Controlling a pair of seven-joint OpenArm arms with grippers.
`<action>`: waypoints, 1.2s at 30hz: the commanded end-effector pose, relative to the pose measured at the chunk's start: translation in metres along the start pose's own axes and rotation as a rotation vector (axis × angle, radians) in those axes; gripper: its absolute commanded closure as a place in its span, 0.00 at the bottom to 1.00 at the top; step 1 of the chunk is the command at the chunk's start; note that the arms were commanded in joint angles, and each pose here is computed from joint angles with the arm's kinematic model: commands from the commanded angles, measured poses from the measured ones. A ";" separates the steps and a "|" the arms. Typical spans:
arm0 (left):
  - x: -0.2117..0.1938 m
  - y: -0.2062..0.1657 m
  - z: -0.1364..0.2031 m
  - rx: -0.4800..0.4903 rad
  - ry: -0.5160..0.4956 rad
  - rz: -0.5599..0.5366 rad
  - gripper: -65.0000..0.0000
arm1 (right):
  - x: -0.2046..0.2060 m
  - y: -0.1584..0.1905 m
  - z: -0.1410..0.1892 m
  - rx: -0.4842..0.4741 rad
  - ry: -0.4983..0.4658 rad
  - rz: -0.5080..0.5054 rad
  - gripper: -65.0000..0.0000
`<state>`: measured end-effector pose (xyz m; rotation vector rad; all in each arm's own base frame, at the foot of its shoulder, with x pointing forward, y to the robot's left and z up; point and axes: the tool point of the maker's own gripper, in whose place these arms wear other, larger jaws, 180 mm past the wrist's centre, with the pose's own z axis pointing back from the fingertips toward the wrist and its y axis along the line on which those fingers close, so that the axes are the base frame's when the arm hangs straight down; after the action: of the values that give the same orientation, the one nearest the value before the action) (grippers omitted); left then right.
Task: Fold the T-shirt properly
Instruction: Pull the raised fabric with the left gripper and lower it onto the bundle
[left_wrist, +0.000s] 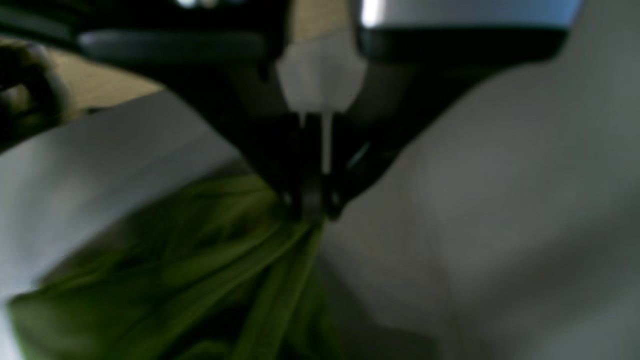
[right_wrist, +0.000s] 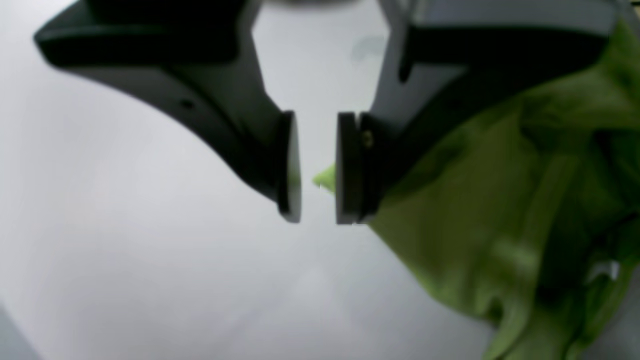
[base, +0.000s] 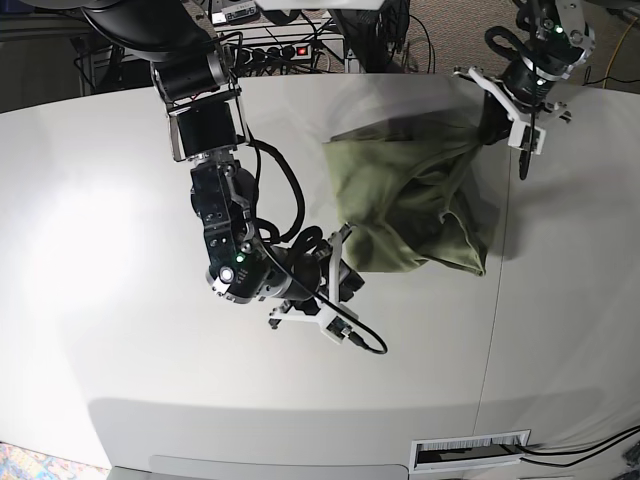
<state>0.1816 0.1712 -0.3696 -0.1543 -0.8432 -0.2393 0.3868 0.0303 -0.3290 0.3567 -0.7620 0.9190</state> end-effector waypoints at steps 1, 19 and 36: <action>0.005 0.008 0.002 0.015 -0.022 -0.023 1.00 | 0.024 -0.007 0.006 -0.017 -0.064 0.023 0.79; 0.040 0.009 0.019 -0.070 -0.065 -0.046 0.74 | 0.042 -0.012 0.004 -0.056 -0.165 0.053 0.84; 0.058 -0.050 0.065 -0.167 -0.118 0.027 0.77 | 0.034 -0.015 -0.020 -0.020 -0.201 -0.007 1.00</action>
<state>0.1569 0.1300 -0.2881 -0.3276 -0.9126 -0.2764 0.4078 0.0425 -0.3446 0.4128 -0.8672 0.8774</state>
